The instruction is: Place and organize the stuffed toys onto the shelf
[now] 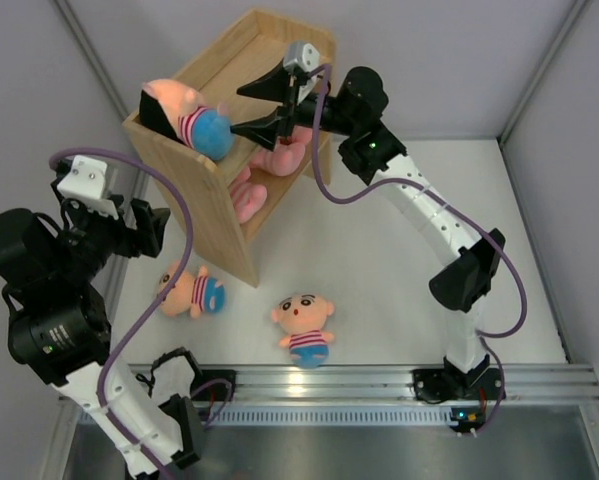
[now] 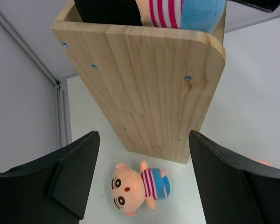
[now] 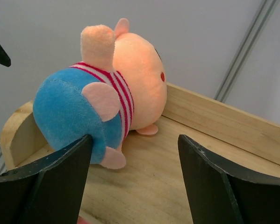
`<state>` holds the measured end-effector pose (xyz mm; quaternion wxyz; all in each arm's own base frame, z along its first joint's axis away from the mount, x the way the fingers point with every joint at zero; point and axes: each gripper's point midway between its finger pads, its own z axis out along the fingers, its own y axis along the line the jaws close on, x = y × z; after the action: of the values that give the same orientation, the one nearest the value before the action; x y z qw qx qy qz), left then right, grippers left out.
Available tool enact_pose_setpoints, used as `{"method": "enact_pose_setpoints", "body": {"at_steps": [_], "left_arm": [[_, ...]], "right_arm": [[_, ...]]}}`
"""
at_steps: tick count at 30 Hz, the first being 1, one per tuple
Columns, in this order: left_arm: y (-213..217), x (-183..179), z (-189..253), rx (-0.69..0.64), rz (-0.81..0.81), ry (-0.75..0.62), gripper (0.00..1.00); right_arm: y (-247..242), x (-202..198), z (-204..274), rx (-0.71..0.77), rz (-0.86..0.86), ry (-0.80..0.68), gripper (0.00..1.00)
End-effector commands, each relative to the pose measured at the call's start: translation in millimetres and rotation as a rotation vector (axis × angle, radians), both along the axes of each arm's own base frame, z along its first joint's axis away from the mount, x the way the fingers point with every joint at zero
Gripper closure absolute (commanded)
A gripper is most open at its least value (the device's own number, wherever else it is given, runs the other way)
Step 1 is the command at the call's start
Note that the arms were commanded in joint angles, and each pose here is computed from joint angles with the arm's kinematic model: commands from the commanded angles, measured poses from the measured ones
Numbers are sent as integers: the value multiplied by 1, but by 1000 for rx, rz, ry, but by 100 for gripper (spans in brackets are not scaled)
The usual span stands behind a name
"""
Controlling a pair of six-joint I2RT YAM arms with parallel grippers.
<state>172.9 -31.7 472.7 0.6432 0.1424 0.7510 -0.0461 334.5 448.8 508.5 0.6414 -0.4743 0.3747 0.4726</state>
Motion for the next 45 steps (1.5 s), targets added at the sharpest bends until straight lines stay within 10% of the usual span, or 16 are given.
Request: {"method": "enact_pose_setpoints", "body": {"at_steps": [1,21,37,45], "left_arm": [[-6,1,40,1,-20,-138,17],[-1,-5,22,19,32,-134,15],[6,-7,13,17,90,-125,14],[5,-11,11,38,88,-132,14]], "right_arm": [[-17,-11,37,55,-29,-46,26],[-10,-47,34,153,-26,421,9],[27,-59,22,120,-20,375,9],[26,-47,17,74,-114,264,76]]}}
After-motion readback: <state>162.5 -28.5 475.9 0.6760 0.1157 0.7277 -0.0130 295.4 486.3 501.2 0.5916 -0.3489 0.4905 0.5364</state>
